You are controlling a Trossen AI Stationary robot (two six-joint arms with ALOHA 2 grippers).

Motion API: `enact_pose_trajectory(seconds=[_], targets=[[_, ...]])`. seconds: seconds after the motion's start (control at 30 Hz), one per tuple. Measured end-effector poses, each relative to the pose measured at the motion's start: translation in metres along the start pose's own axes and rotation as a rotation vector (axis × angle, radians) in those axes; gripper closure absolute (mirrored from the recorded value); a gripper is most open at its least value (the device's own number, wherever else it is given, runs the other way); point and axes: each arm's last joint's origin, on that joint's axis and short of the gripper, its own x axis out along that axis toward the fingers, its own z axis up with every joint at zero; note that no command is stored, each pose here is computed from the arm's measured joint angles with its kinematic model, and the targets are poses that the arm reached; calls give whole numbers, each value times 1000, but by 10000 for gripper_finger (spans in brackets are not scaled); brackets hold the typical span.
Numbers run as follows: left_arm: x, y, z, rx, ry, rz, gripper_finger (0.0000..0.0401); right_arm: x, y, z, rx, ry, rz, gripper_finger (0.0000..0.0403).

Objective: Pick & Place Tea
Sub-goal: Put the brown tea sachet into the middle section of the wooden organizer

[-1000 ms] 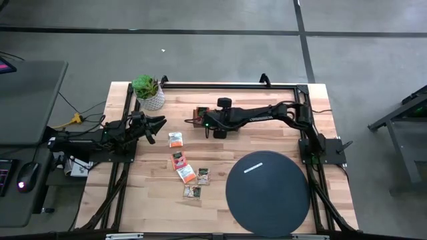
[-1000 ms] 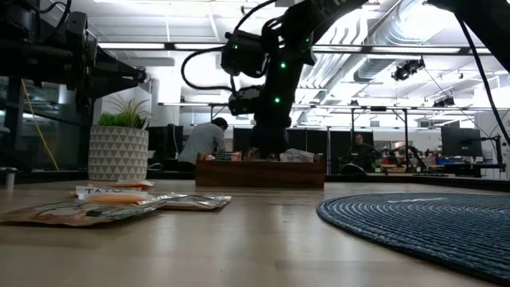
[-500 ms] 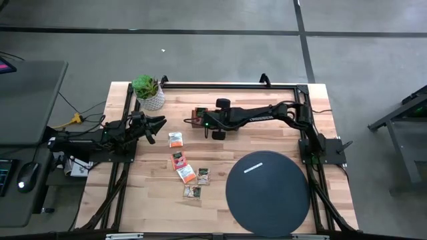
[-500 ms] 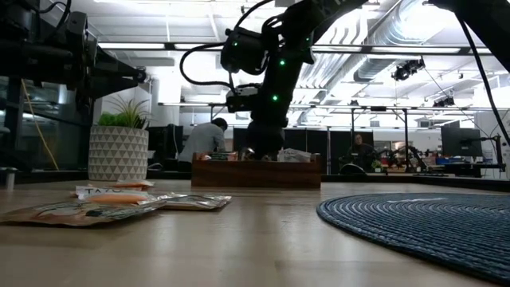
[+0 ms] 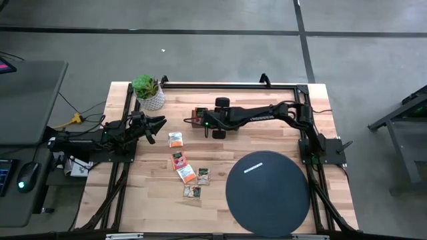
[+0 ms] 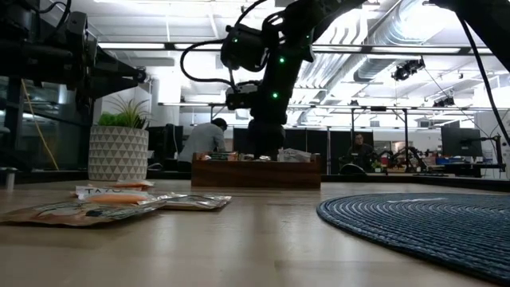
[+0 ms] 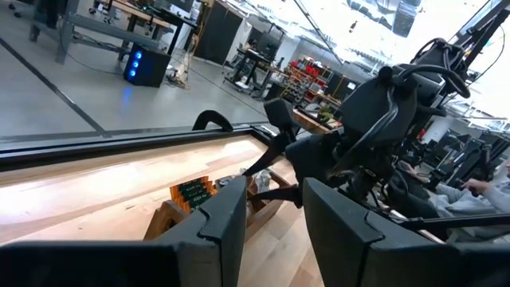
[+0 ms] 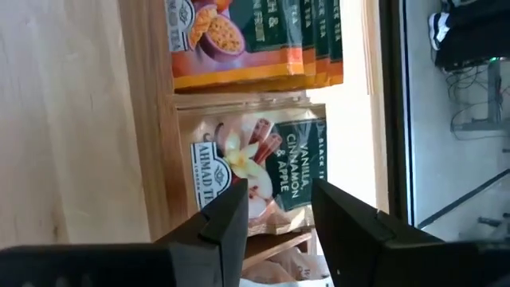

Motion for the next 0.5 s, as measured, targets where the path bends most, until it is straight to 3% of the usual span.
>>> enact_pose_trajectory(seconds=[0.3,0.5], targets=[[0,0,0,0,0,0,278,-22,-8,17,-25,-55,58,268],[0,0,0,1,0,1,278,-47,-5,34,-23,-148,299,268]])
